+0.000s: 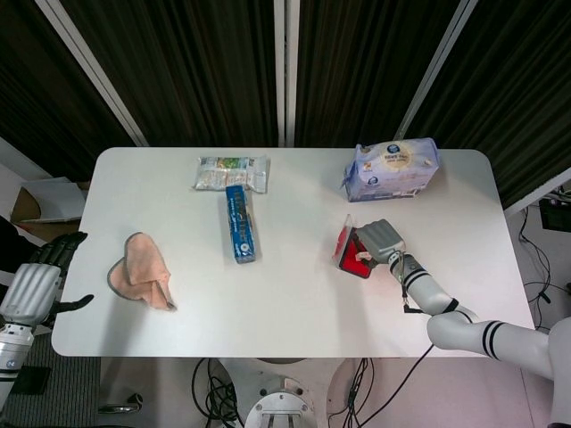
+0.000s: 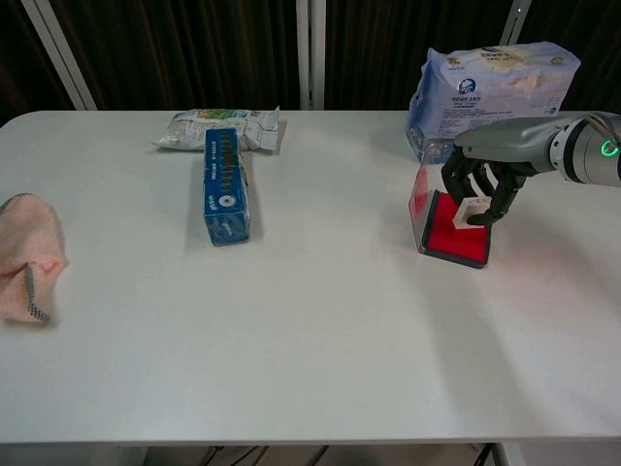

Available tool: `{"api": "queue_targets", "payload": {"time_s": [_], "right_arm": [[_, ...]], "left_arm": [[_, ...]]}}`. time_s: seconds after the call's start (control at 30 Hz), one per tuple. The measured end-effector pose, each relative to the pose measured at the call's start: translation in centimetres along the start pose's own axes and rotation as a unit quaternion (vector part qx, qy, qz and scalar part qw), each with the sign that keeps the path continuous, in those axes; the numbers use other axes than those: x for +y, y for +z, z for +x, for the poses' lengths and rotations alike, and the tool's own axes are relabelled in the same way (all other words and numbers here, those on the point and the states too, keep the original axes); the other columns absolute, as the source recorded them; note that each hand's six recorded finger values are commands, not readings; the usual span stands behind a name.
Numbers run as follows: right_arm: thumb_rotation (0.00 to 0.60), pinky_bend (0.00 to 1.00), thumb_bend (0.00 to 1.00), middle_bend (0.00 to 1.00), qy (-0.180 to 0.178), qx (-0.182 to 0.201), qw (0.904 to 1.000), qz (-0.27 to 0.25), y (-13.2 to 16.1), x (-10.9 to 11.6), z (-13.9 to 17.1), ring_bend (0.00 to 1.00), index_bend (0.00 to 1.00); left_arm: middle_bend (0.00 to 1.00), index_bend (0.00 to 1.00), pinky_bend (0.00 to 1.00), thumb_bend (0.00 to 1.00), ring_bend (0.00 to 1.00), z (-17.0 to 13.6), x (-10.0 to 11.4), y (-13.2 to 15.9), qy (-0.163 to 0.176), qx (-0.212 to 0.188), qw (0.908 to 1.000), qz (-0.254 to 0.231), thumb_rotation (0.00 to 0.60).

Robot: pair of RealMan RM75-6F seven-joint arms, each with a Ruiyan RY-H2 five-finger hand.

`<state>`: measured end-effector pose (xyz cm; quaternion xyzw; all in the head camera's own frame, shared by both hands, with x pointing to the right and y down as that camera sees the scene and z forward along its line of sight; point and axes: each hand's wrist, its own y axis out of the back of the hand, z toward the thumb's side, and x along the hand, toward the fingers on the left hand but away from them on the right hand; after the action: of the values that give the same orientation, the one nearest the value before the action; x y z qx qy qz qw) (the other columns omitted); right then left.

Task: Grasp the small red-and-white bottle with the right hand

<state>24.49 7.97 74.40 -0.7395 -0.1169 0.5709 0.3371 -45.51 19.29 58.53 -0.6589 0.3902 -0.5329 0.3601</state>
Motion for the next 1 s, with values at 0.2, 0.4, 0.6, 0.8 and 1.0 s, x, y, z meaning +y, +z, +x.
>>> {"api": "queue_targets", "payload": {"time_s": [0.2,0.4,0.6,0.8,1.0], "right_arm": [[0.600,0.63,0.32,0.57,0.007,-0.004,1.0000,0.004,0.1,-0.3,-0.3,0.57,0.69],[0.600,0.63,0.33,0.57,0.011,-0.008,0.9999,0.008,0.0,-0.6,-0.6,0.57,0.69],[0.600,0.63,0.34,0.57,0.010,-0.008,0.9999,0.006,0.1,-0.6,-0.6,0.57,0.69],[0.600,0.63,0.34,0.58,0.000,-0.005,1.0000,-0.003,0.1,0.3,-0.1,0.57,0.69],[0.600,0.63,0.34,0.58,-0.014,0.002,0.9998,-0.011,0.2,1.5,1.0,0.57,0.69]], "left_arm": [[0.09,0.06,0.18,0.02,0.08,0.0,0.0,-0.1,-0.001,0.001,1.0000,0.000,0.598],[0.09,0.06,0.18,0.02,0.08,0.0,-0.1,-0.2,-0.001,0.001,1.0000,-0.001,0.596],[0.09,0.06,0.18,0.02,0.08,0.0,0.0,-0.1,0.000,0.001,1.0000,0.000,0.596],[0.09,0.06,0.18,0.02,0.08,0.0,0.1,0.0,0.002,-0.001,1.0000,0.001,0.598],[0.09,0.06,0.18,0.02,0.08,0.1,0.2,0.4,0.002,-0.004,1.0000,0.002,0.598]]}}
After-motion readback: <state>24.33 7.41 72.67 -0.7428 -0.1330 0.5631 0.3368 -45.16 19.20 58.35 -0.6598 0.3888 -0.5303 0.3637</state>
